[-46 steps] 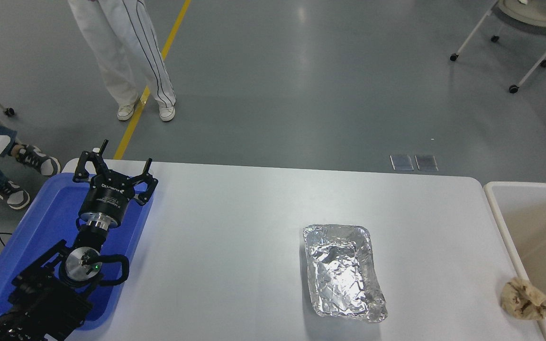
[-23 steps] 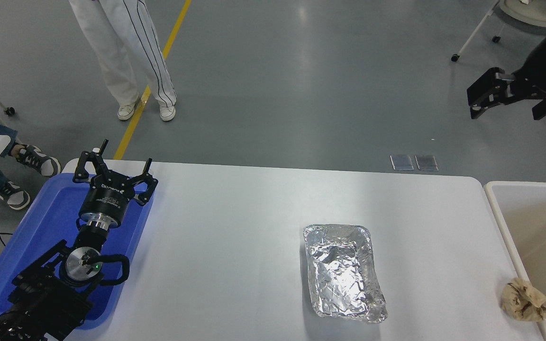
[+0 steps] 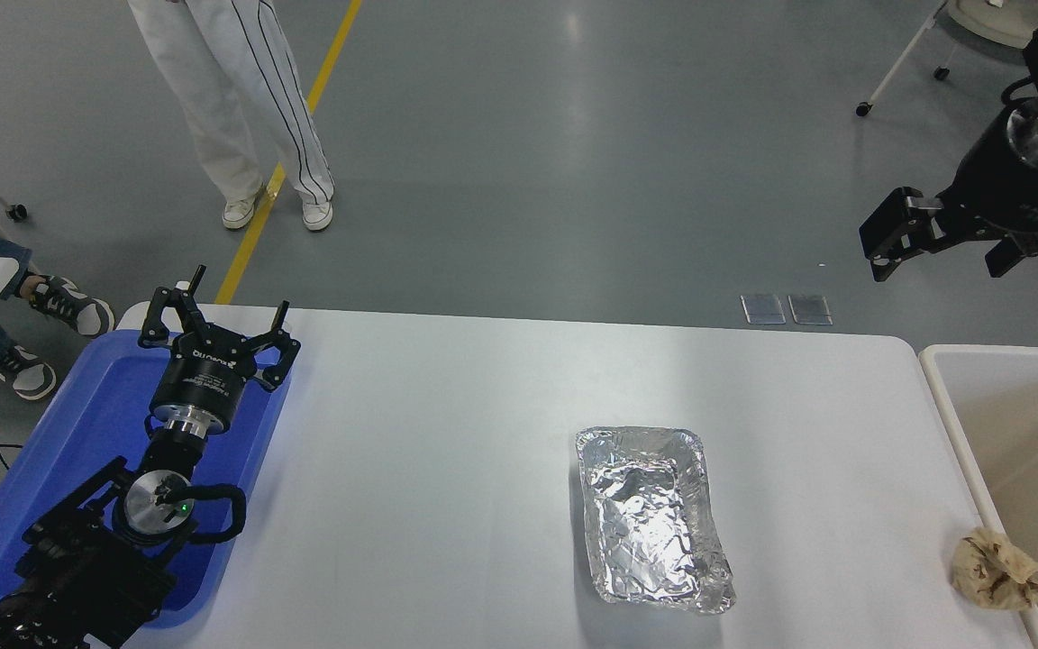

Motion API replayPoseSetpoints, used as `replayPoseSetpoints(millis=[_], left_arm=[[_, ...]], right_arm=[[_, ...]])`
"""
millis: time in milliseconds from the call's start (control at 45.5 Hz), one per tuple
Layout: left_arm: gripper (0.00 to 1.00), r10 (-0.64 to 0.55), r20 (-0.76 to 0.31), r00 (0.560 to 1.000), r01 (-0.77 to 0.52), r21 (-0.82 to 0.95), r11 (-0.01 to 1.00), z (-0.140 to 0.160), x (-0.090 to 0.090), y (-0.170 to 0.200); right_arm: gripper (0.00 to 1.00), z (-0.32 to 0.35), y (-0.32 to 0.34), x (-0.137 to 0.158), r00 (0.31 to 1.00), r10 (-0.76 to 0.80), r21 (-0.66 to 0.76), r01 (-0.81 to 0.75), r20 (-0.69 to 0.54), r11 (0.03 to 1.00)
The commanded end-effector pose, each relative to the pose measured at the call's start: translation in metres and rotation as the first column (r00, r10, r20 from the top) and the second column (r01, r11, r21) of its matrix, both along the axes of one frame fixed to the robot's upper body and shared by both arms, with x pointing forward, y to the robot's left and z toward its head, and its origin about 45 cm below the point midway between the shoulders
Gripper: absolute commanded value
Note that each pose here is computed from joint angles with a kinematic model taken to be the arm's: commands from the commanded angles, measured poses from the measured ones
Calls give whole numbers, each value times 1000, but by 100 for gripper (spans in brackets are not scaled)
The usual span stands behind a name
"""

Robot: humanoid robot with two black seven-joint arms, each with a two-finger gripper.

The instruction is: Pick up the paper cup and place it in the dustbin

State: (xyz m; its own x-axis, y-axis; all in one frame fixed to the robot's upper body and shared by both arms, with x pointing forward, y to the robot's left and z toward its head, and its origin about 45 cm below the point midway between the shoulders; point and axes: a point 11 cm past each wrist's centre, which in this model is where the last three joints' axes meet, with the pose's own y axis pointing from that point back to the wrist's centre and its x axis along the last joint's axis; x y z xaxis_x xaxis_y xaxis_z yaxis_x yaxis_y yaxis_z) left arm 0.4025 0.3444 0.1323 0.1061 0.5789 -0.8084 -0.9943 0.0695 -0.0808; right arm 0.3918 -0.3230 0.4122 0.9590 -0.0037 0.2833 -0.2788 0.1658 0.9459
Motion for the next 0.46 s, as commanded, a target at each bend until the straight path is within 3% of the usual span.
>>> replayPoseSetpoints(millis=[0,440], left_arm=[[100,1,1,1000,-1,0,1000,0,0,0],[100,0,0,1000,0,0,1000,0,0,0]], right_arm=[[100,10,2,-5,1000,5,1,-5,11,1000],[100,8,1,-7,1000,2,-2,-2,1,1000]])
